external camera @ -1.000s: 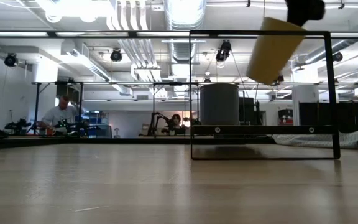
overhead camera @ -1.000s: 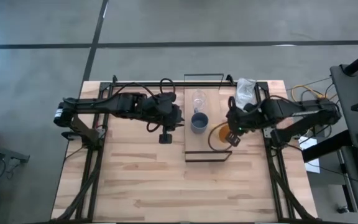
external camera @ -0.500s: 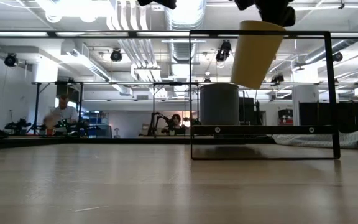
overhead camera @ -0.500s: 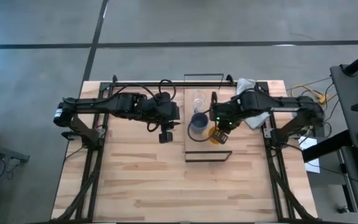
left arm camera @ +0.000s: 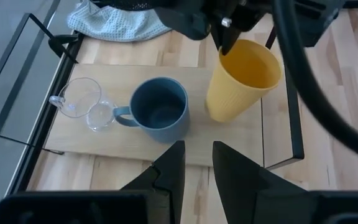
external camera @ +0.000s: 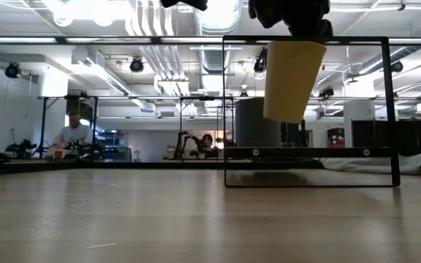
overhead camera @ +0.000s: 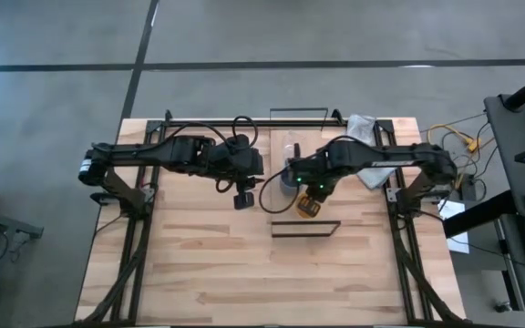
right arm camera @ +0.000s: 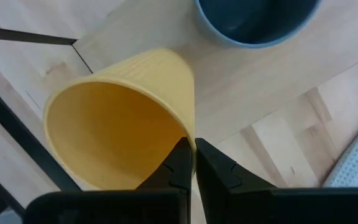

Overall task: Stack small to large cups/mugs on shelf
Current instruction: Put the yellow cup on the shelf

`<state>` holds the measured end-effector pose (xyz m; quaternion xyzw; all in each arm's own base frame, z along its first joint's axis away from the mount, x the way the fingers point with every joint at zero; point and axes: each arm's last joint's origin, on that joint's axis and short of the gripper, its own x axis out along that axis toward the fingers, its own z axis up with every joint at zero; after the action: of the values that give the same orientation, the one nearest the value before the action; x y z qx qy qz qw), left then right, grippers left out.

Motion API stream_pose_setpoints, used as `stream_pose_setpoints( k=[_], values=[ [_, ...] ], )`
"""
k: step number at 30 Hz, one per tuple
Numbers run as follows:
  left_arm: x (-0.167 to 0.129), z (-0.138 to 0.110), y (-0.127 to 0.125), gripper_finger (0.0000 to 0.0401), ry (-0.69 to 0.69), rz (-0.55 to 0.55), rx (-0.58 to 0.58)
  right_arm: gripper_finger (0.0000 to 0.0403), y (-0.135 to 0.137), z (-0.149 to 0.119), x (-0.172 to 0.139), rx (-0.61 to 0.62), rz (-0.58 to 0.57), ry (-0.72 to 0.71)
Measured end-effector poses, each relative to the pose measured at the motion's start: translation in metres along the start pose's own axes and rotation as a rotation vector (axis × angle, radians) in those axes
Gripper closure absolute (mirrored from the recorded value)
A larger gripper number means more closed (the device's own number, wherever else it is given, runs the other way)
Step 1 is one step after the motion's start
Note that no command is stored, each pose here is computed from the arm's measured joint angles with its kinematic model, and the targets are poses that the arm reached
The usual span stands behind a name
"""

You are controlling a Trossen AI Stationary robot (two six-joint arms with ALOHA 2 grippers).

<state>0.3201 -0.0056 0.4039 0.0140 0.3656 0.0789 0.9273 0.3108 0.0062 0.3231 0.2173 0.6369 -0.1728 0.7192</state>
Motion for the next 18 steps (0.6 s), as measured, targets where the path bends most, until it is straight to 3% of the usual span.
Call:
stream_pose_setpoints(
  k=[14,18],
  values=[
    [0.0001,-0.0001,0.0005,0.0333,0.001,0.014,0.008,0.0394,0.0031,0.0028,0.0044,0.024,0.044,0.027],
    [0.0000,-0.0029,0.0023,0.0333,0.027,0.069,0.015,0.0394,0.0037,0.0034,0.0068,0.043,0.044,0.040]
  ],
)
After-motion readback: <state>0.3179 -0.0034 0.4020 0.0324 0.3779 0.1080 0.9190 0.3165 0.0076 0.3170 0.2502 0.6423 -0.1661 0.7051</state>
